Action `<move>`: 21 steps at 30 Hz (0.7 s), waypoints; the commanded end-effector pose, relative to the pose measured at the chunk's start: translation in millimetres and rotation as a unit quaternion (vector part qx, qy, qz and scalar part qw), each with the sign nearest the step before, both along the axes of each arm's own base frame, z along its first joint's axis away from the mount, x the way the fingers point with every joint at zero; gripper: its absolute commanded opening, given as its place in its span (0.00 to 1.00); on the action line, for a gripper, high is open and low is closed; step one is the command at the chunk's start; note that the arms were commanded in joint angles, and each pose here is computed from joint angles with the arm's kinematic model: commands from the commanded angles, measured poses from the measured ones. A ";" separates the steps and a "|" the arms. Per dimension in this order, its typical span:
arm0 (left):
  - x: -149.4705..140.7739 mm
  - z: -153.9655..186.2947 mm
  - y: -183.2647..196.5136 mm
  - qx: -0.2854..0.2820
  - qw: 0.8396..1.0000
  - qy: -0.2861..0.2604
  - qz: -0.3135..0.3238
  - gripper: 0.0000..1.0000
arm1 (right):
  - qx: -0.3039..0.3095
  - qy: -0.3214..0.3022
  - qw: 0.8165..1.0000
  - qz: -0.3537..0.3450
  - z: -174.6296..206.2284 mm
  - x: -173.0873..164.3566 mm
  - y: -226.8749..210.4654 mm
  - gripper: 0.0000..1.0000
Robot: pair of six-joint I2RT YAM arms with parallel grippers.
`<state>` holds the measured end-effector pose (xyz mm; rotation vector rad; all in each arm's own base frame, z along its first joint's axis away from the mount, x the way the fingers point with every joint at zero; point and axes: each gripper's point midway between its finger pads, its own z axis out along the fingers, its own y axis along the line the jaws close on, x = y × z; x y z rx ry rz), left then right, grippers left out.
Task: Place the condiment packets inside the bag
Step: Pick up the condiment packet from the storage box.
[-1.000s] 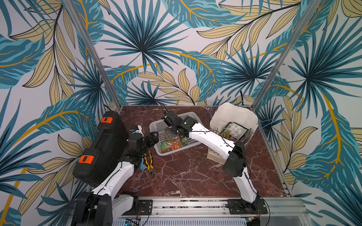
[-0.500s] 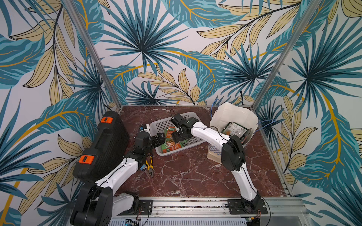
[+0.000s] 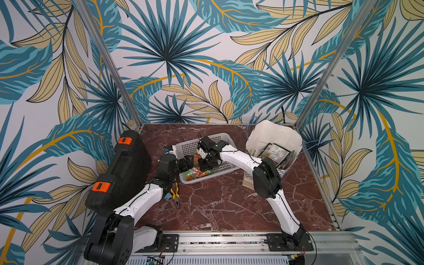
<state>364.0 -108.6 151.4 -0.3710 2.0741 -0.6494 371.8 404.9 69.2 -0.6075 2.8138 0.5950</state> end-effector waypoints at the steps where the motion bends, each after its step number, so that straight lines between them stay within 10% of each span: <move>1: 0.0 0.1 -0.8 0.009 1.000 0.006 -0.004 0.90 | 0.066 -0.041 0.997 0.008 58.4 -1.4 14.7 0.00; 21: -11.8 22.0 11.4 0.011 0.999 -0.039 0.019 0.90 | -0.019 -0.223 0.971 -0.080 139.3 21.8 -60.1 0.01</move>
